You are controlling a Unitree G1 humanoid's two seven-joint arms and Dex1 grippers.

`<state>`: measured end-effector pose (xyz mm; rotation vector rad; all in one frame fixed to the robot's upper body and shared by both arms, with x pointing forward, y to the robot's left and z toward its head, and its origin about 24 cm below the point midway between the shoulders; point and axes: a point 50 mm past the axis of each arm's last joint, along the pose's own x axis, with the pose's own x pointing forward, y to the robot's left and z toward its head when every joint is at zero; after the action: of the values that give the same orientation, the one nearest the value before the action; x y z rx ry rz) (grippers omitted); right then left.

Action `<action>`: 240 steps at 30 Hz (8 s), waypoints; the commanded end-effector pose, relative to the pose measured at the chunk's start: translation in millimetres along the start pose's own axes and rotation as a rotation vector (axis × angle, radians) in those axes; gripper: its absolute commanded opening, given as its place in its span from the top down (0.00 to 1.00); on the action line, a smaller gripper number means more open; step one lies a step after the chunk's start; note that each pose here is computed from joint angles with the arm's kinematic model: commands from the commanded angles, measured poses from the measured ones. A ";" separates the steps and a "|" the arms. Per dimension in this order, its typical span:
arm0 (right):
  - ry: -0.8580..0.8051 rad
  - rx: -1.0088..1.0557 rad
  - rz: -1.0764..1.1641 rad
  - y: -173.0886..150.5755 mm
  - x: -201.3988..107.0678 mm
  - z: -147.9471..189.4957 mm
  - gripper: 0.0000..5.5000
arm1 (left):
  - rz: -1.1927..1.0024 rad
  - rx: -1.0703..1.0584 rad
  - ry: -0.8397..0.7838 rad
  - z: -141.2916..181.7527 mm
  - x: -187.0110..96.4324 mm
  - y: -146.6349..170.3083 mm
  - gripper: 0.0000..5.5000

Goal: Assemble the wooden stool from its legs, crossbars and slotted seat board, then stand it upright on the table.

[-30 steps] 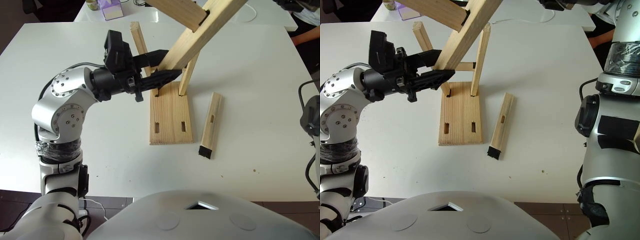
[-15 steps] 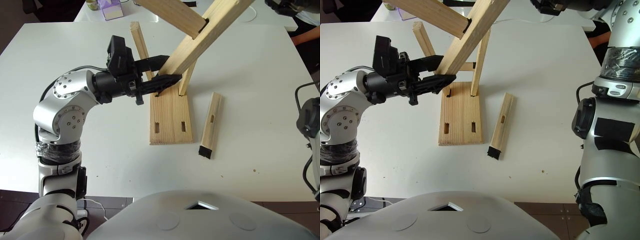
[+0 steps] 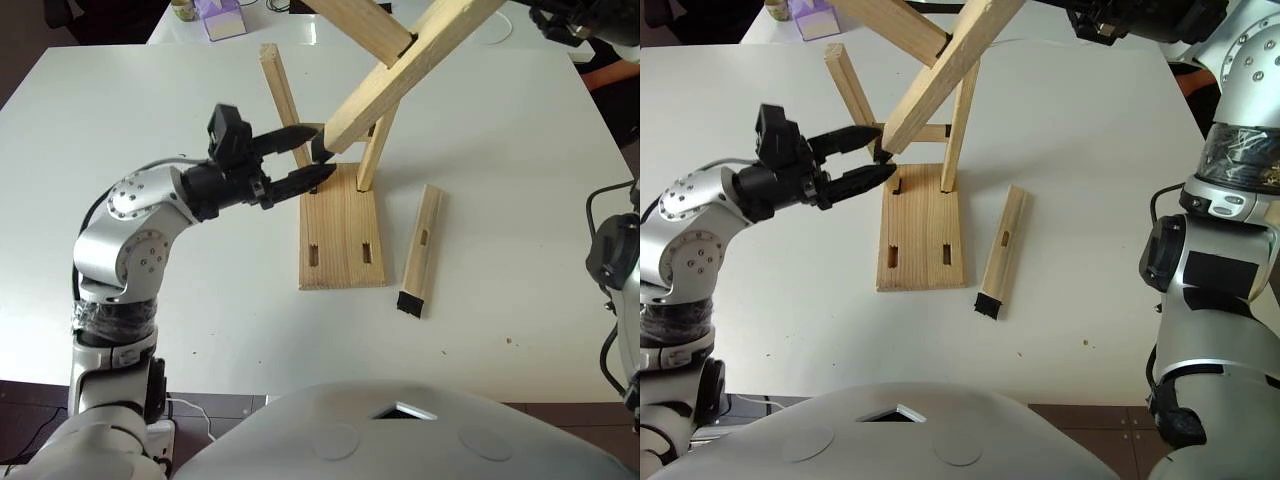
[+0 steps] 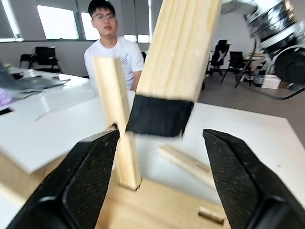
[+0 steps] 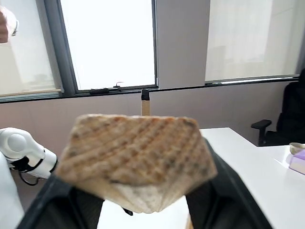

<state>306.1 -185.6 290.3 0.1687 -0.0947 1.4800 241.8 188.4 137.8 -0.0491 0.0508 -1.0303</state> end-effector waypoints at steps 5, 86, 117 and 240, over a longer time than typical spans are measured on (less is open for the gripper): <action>0.272 -0.060 0.124 36.9 -6.1 -47.5 0.63 | 0.757 -0.236 -0.442 -10.0 -65.5 21.3 0.41; 0.787 -0.011 0.153 73.9 -20.2 -173.4 0.29 | 1.259 -0.507 -0.429 -85.7 -60.2 -48.1 0.41; 0.835 0.010 -0.246 17.0 -55.1 -159.0 0.29 | 1.351 -0.562 -0.475 -97.1 -44.3 -62.1 0.41; 0.144 -0.021 0.208 38.3 5.4 -47.2 0.62 | -0.388 -0.120 -0.321 170.3 41.9 -50.4 0.57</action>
<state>268.5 -169.9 242.6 0.0589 0.0069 1.6884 231.2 129.8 309.1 -0.3747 -0.2046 -1.3987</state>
